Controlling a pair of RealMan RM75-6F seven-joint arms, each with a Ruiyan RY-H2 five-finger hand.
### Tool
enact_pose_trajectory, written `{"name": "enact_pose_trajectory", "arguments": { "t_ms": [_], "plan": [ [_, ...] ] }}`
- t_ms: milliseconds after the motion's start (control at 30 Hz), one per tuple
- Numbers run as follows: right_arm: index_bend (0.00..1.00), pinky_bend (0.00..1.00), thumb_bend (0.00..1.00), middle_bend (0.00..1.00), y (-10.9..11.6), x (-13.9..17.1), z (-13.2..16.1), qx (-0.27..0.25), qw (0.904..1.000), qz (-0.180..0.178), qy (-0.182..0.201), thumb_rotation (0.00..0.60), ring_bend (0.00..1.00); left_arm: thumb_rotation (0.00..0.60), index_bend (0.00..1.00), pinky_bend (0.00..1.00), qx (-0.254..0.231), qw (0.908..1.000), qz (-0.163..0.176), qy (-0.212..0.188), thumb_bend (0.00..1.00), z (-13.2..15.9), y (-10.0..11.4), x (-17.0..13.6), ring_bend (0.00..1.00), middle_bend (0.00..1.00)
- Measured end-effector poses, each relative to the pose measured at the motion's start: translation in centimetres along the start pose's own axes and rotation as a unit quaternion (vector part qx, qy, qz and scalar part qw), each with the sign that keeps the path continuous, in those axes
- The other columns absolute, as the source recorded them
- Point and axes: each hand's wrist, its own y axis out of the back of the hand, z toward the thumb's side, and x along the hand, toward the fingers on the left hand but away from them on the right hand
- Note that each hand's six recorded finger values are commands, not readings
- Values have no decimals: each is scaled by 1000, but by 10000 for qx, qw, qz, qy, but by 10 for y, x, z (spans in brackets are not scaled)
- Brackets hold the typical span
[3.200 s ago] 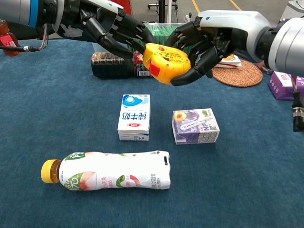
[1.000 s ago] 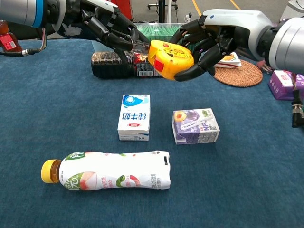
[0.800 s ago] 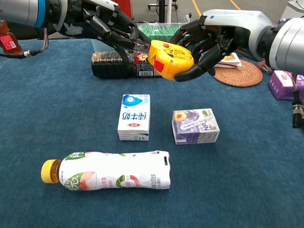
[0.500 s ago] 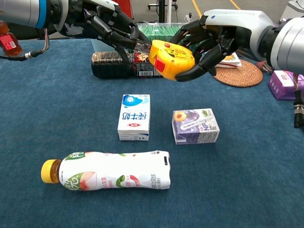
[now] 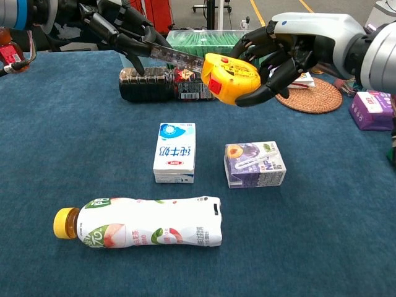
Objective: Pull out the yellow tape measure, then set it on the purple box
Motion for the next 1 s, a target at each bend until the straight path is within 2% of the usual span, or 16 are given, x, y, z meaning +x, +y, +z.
{"name": "enact_pose_trajectory", "arguments": {
  "t_ms": [467,1000],
  "plan": [
    [608,680,286,526,1,6,-9,134,9998,49,-100,600,600,600,618,310,-20,9993,346,172,360,-31,26,-44,156,206],
    [612,680,287,532,9,14,-27,153,9995,-32,-262,600,604,600,619,310,45,9901,1097,880,378,-92,84,-106,156,206]
  ]
}}
